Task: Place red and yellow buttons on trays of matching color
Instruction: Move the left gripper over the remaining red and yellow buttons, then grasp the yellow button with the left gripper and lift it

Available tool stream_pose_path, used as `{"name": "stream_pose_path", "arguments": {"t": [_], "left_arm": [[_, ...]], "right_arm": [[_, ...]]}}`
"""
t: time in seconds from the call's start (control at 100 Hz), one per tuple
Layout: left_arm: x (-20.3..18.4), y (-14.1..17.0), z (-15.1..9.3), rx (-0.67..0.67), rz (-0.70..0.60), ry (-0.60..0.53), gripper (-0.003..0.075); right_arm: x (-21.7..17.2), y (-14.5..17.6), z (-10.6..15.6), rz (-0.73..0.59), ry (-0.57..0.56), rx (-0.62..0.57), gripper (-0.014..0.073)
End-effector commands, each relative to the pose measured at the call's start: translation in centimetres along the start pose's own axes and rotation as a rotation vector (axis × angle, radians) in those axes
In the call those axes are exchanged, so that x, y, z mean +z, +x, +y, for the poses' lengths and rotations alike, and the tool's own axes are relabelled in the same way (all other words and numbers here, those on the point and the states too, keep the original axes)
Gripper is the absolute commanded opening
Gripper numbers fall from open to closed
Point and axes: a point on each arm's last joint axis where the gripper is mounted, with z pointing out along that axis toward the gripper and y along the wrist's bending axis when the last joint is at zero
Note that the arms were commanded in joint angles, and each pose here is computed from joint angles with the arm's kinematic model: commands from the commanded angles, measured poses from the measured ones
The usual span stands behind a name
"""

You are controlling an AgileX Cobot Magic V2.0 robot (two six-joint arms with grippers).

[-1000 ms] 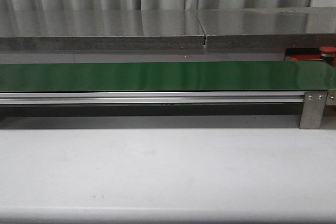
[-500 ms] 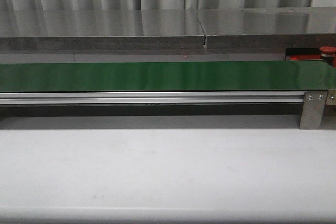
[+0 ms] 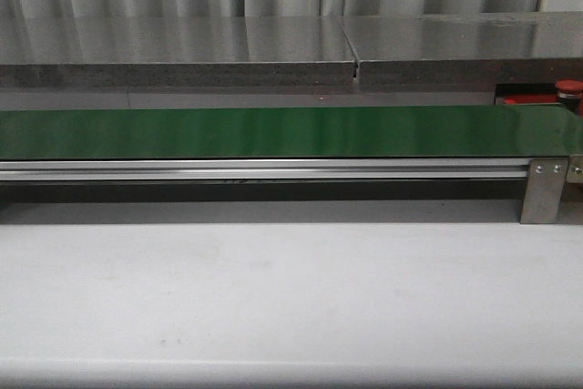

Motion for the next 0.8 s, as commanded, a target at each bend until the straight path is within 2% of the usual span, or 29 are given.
{"name": "stream_pose_path", "arguments": {"t": [0.0,0.36,0.62,0.79], "left_arm": [[0.7,-2.3,0.8,-0.035,-0.071,-0.007,0.0618],[9.9,-3.3,2.7,-0.067,0.014,-0.007,0.0618],[14.2,-2.6,3.2,-0.073,0.056,-0.006,0.0618],[15.6,-2.3,3.4,-0.075,0.048,-0.010,0.0618]], "right_arm": [[-0.3,-1.1,-0.2,-0.061,0.026,-0.003,-0.0118],[-0.3,-1.1,-0.2,-0.061,0.026,-0.003,-0.0118],[-0.3,-1.1,-0.2,-0.061,0.026,-0.003,-0.0118],[-0.3,-1.1,-0.2,-0.061,0.026,-0.003,-0.0118]]}}
